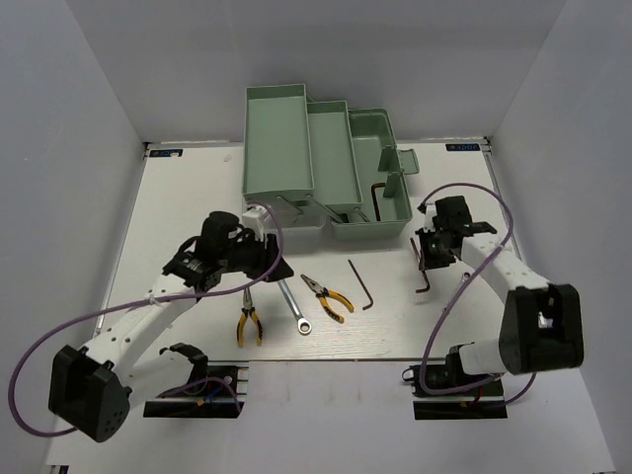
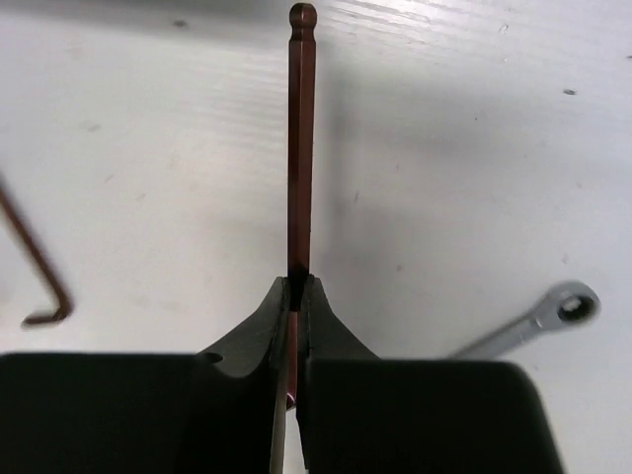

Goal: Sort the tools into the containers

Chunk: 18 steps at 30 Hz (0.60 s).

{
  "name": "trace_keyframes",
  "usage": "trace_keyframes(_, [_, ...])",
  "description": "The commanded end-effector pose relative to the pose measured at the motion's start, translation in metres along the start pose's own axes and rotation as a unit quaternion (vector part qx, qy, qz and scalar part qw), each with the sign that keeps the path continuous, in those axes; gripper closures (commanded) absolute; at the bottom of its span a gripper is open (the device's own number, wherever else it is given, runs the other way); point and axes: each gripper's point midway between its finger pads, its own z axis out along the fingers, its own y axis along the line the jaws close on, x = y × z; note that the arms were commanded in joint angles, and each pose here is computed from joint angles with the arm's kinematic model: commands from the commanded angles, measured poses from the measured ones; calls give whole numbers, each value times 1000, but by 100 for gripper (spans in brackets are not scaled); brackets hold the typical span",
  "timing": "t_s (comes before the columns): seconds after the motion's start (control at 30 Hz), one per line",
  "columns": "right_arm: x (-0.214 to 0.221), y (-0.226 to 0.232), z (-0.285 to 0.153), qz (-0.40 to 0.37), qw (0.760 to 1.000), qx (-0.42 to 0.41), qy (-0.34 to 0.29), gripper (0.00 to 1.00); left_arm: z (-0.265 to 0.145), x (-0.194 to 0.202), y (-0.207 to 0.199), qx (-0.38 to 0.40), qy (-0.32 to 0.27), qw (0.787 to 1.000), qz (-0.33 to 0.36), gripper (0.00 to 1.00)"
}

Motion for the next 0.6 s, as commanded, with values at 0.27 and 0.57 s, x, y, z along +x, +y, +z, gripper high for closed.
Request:
trace_keyframes(0.27, [-69, 37, -88, -82, 986, -87, -116, 100, 53, 10, -24, -45, 40, 998, 26, 42])
trace_keyframes(0.57, [-149, 62, -113, -62, 975, -146, -158, 100, 102, 6, -62, -44, 45, 996, 65, 42])
